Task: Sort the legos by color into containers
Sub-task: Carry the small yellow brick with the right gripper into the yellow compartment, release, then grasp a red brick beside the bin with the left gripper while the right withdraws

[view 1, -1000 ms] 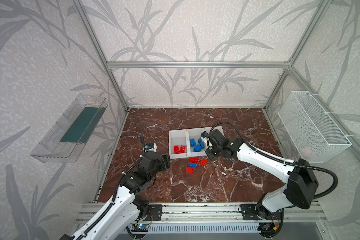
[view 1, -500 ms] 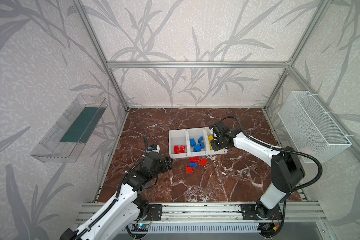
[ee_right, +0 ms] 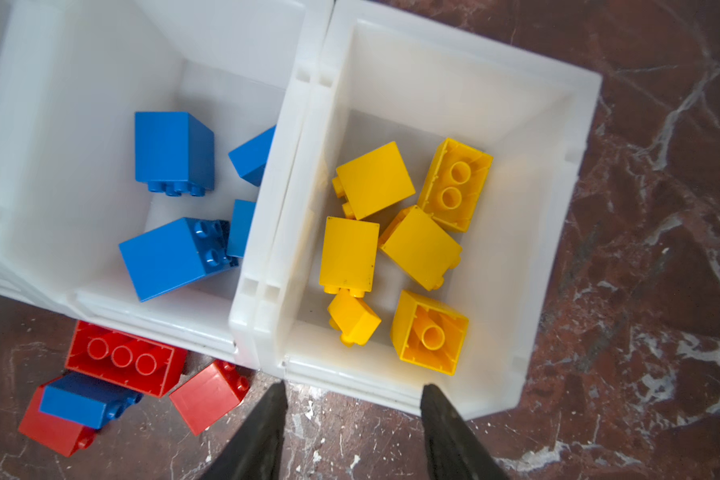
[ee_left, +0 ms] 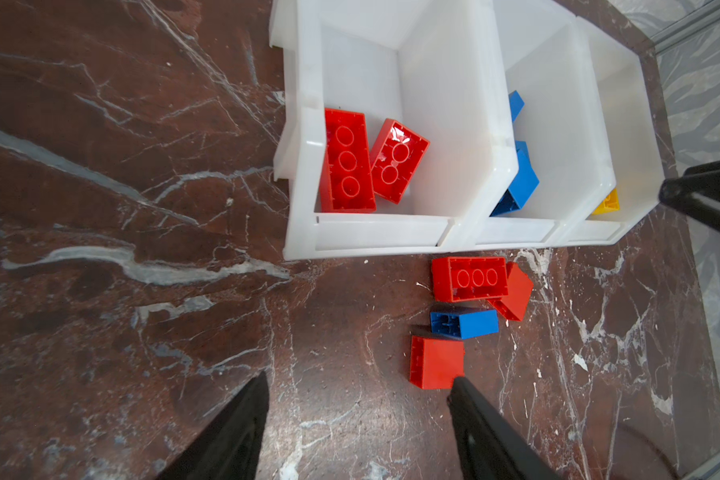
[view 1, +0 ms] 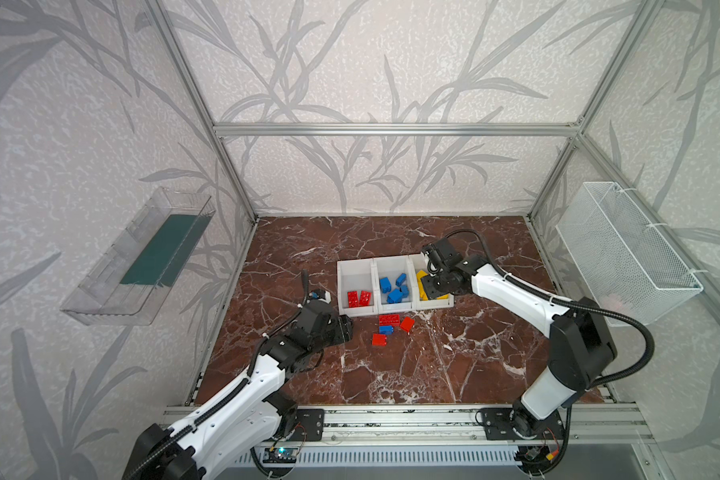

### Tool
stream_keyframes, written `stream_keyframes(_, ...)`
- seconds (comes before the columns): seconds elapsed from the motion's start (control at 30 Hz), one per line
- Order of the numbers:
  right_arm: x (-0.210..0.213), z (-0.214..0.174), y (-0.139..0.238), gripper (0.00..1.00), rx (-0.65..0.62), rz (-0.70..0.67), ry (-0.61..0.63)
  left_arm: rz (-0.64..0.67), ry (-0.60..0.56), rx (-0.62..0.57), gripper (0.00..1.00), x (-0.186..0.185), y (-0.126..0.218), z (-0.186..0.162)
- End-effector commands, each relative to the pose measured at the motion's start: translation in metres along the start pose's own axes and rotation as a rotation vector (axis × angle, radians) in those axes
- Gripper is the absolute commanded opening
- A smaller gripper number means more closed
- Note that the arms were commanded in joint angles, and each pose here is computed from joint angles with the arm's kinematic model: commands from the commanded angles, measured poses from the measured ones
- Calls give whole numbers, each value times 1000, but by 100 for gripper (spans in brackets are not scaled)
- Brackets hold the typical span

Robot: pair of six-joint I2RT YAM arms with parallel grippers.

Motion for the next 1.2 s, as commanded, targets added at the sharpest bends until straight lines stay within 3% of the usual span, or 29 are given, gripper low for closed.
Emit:
stream_keyframes(0.0, 0, -14, 21, 54, -22, 21, -59, -24, -55, 9, 71, -16, -4, 0)
stream_keyframes(0.47, 0, -80, 47, 56, -19, 37, -173, 47, -265, 193, 72, -45, -48, -42)
stream_keyframes(1.17, -2, -100, 49, 56, -42, 27, -212, 240, -442, 302, 72, -45, -83, -76)
Point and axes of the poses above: each gripper's point midway between its finger pads, its own y axis back along the fingers, its own x axis along the line the jaws close on, z = x × y, the point moved 2 cm from there along y, back along the fingers, and after that the axes turned 13 degrees about y, right-handed, at the moved point
